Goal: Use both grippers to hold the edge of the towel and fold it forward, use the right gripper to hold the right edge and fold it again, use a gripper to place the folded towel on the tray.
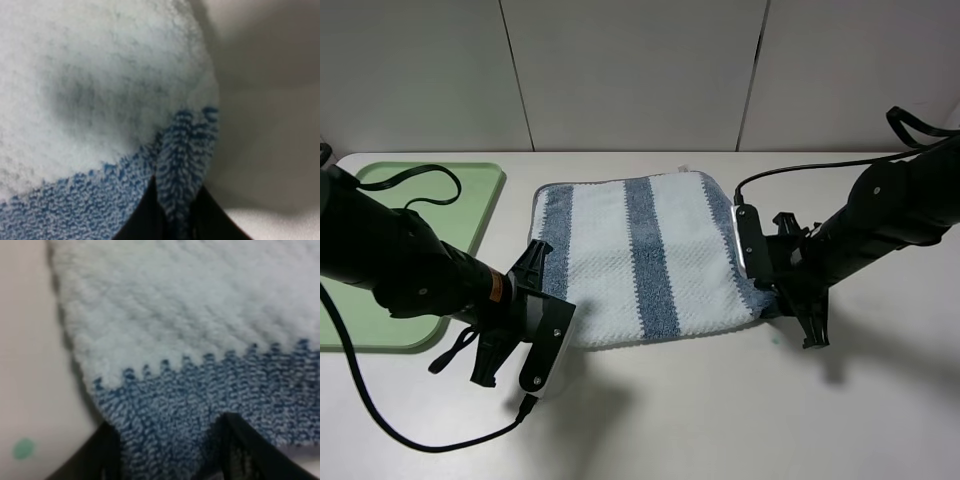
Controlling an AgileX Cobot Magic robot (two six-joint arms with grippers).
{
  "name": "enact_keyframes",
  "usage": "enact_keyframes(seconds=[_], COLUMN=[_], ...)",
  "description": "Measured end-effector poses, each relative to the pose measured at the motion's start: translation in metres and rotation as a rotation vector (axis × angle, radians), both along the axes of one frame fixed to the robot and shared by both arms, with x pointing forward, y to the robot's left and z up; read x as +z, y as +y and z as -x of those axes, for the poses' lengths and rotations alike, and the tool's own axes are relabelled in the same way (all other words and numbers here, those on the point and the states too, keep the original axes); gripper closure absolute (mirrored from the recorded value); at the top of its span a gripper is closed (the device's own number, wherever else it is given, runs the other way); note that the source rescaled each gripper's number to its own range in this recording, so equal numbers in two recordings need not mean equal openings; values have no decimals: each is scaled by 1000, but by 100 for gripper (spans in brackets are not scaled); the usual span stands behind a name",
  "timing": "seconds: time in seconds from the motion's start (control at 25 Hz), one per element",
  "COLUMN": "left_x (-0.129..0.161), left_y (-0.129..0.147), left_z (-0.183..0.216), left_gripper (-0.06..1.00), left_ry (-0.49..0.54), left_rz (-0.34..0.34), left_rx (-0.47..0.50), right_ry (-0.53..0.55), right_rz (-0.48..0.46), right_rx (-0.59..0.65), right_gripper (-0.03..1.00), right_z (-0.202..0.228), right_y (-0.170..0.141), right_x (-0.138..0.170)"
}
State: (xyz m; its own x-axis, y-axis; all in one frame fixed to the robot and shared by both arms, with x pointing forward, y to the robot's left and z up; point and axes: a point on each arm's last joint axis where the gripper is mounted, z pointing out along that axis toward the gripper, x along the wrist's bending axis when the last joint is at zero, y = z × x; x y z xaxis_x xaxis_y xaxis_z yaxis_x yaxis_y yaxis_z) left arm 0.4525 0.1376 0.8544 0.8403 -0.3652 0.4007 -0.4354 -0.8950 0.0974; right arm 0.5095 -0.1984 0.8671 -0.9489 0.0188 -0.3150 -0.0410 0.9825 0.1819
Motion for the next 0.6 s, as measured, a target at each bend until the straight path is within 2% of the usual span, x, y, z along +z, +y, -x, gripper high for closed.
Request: enact_keyframes(seconds=[0.16,0.36,0.6], left_x=[0,0,0], left_y=[0,0,0], left_z=[0,0,0], left_gripper=[94,94,94], left_ry=[0,0,0], left_rz=[0,0,0], left_rx=[0,0,0], right_ry=[-3,6,15], right_rz=[0,-6,-16], right_rx=[-8,-20,-36], right_gripper=[62,96,97], right_z=[-1,0,0], right_y=[0,0,0], right_x=[-2,-3,-3])
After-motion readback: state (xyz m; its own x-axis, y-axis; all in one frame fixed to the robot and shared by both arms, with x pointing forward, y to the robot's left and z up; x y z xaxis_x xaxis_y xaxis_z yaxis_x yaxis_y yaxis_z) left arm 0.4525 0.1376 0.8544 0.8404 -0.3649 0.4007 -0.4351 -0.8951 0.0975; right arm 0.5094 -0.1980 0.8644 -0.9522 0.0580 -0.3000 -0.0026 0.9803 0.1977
